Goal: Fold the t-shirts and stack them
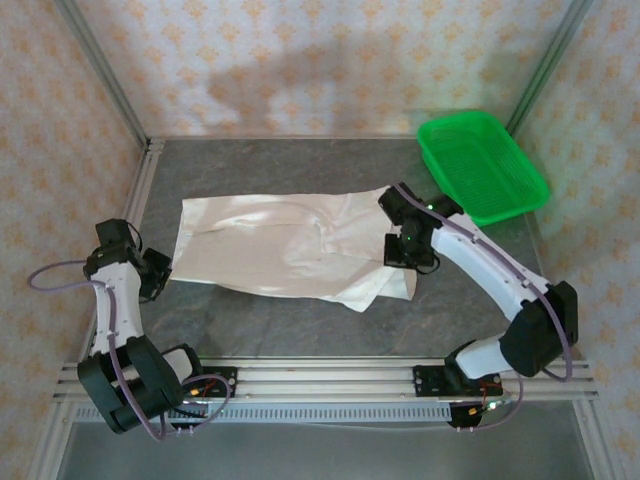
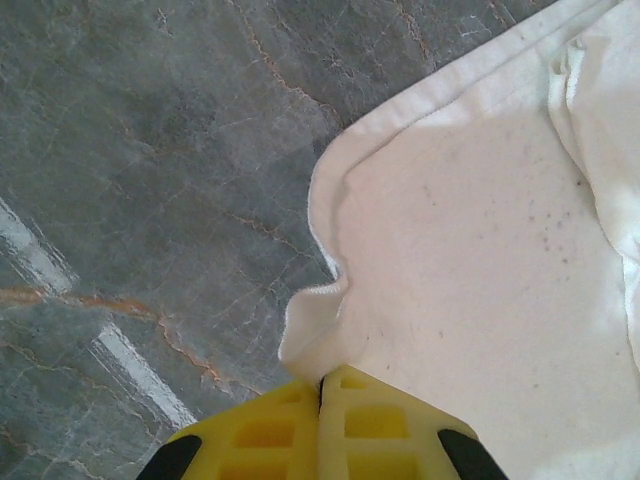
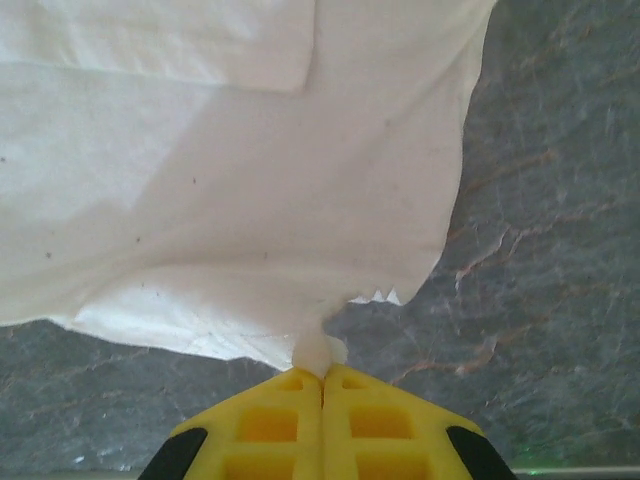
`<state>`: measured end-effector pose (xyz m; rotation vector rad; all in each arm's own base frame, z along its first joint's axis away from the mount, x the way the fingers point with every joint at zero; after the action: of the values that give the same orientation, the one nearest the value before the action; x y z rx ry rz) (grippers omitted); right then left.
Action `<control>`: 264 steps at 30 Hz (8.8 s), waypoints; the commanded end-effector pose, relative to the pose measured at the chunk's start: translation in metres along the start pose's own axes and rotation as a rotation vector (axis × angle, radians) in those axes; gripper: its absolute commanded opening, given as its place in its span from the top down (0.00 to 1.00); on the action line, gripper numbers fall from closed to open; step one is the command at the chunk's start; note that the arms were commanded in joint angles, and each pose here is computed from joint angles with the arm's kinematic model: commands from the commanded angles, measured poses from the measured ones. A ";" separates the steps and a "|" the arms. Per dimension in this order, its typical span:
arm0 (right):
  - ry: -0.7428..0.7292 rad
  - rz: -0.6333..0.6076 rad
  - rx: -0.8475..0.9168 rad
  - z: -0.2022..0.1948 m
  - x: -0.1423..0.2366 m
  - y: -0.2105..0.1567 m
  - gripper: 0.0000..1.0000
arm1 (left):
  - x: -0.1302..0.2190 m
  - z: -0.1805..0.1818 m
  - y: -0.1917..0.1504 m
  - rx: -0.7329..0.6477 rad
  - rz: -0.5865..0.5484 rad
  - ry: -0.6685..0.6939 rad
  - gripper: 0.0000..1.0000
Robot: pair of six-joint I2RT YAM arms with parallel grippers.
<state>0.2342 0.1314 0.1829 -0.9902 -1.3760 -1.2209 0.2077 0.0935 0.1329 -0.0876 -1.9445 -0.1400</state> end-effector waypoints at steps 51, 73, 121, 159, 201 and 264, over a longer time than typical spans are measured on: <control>-0.111 -0.027 0.107 -0.033 -0.006 0.136 1.00 | -0.069 -0.101 0.038 -0.206 0.076 0.108 1.00; -0.176 -0.018 0.160 -0.037 -0.028 0.184 1.00 | -0.036 -0.144 0.004 -0.316 0.005 -0.003 0.32; -0.095 -0.064 0.043 -0.030 -0.065 0.227 0.52 | -0.112 -0.061 -0.044 -0.394 0.038 0.245 0.36; 0.014 0.002 -0.312 -0.087 -0.110 0.070 0.98 | -0.116 -0.037 -0.034 -0.360 0.082 0.286 0.37; 0.457 -0.039 -0.434 0.018 -0.082 0.058 0.46 | 0.120 -0.126 -0.101 -0.700 -0.182 -0.468 0.06; 0.435 0.040 -0.428 0.020 -0.120 0.085 0.93 | 0.086 -0.084 -0.131 -0.800 -0.142 -0.387 0.08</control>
<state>0.3323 0.1691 0.0765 -0.9529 -0.7696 -1.6467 0.2410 -0.0491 0.2383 -0.5410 -2.1699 -1.0553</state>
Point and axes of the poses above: each hand's point on the last joint's axis, 136 mm out from that joint toward the fingers, its own x axis back along the fingers, its own z axis along the line the jaws close on, y = z × x, the point moved 3 cm from there along x, back along the fingers, and after that the axes turned 13 degrees about x, right-handed, at the moved point
